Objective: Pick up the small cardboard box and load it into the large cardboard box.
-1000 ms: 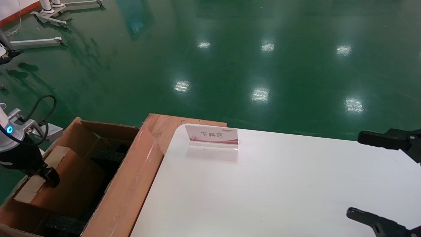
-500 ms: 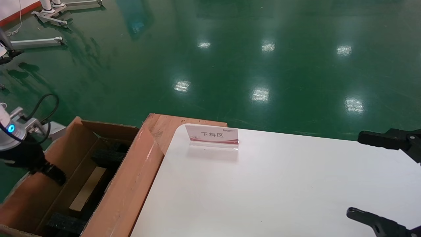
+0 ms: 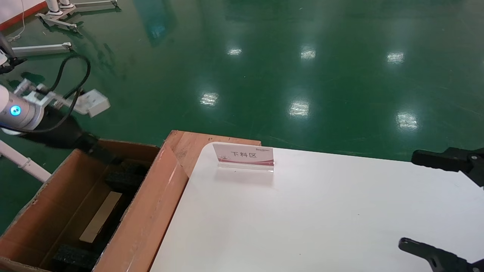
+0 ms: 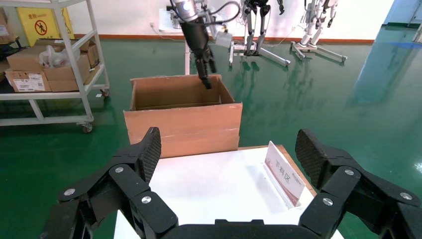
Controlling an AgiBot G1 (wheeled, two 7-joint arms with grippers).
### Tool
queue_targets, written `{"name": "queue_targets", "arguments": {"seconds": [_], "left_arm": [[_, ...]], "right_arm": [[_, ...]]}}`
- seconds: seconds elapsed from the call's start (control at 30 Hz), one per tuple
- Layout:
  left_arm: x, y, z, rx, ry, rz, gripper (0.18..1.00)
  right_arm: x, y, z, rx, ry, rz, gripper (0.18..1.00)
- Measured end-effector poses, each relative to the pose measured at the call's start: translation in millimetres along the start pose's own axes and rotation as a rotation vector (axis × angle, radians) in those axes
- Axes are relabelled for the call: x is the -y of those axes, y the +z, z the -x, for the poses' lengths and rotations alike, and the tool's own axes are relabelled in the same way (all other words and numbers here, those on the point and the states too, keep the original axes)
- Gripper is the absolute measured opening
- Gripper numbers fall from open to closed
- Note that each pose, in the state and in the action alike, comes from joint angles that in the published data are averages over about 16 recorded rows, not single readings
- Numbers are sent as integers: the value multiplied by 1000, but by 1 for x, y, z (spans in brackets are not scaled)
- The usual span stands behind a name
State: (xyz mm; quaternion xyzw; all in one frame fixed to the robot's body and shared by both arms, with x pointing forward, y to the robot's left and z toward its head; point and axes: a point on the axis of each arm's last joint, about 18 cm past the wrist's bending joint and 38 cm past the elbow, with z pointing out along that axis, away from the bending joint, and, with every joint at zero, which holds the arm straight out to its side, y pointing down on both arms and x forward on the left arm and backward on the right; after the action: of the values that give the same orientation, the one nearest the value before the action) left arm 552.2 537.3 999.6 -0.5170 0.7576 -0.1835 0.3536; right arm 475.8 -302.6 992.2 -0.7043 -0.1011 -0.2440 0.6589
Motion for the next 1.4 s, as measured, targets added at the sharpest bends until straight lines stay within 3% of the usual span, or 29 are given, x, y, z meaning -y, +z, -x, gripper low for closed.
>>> {"name": "queue_targets", "arguments": {"seconds": [0.23, 0.6, 1.4], "left_arm": [[17, -18, -22, -47, 67, -139, 999], [39, -18, -61, -160, 147, -229, 1000], [85, -17, -194, -644, 426, -519, 1000]], "right_arm": [[0, 0, 0, 0, 0, 0, 1000], [0, 0, 0, -1, 0, 0, 1000], [0, 0, 0, -1, 0, 0, 1000]]}}
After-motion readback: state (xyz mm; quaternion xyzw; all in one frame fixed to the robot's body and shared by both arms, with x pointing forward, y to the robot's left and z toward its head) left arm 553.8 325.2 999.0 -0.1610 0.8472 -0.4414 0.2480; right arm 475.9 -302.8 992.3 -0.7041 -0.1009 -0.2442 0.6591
